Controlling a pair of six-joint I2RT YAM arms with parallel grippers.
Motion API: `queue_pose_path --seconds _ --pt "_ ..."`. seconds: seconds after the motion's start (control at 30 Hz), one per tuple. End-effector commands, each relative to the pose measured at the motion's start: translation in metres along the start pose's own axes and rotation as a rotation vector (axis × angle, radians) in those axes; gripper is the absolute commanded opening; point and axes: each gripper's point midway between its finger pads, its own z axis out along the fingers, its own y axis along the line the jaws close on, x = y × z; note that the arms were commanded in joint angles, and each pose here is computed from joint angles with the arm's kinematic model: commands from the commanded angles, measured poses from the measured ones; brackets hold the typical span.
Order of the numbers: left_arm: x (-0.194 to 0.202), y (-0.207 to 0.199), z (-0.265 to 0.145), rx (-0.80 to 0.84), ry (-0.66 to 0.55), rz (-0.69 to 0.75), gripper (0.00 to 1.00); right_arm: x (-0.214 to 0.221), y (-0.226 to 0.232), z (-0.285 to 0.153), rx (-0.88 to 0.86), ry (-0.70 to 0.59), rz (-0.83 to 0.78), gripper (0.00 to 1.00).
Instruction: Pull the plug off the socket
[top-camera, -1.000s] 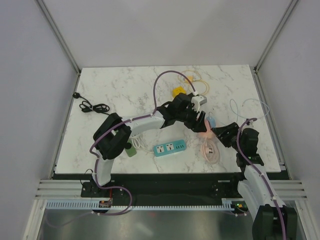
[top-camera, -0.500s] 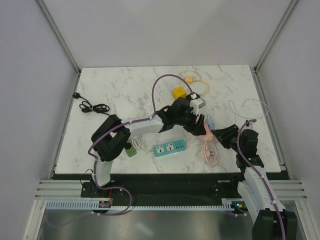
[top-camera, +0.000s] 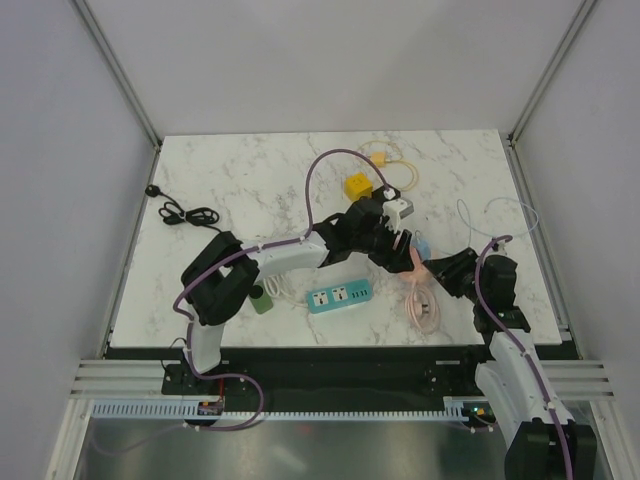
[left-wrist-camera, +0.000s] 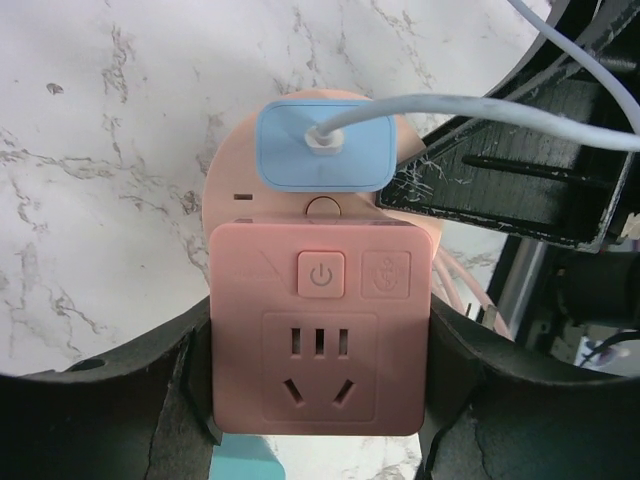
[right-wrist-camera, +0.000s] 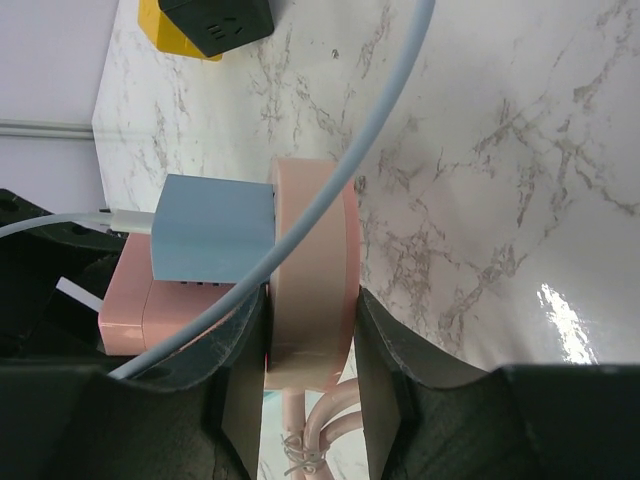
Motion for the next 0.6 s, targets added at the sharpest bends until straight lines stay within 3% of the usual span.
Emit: queue_pose_path --seconds 0.0,0.23,0.37,0.57 --pt "-0.118 -0.061 -0.062 0.236 -0.316 -0.02 0.02 -0.001 -0.047 -0.002 0.2 -0.039 -0.052 0.0" --pt "-0.12 -0.03 -0.068 0.221 -0.307 -0.212 0.02 0.0 -0.052 -0.003 0.226 -0.024 -0.063 0.0" --pt "-0.119 -0.042 -0.06 0.085 -0.286 -0.019 0.02 -0.001 -0.053 -0.003 0.23 -0.03 -0.053 0.0" --pt "-0.119 -0.041 -0.058 -0.005 -0.255 0.054 0.02 0.001 -0.054 -0.002 0.239 -0.014 -0.075 0.0"
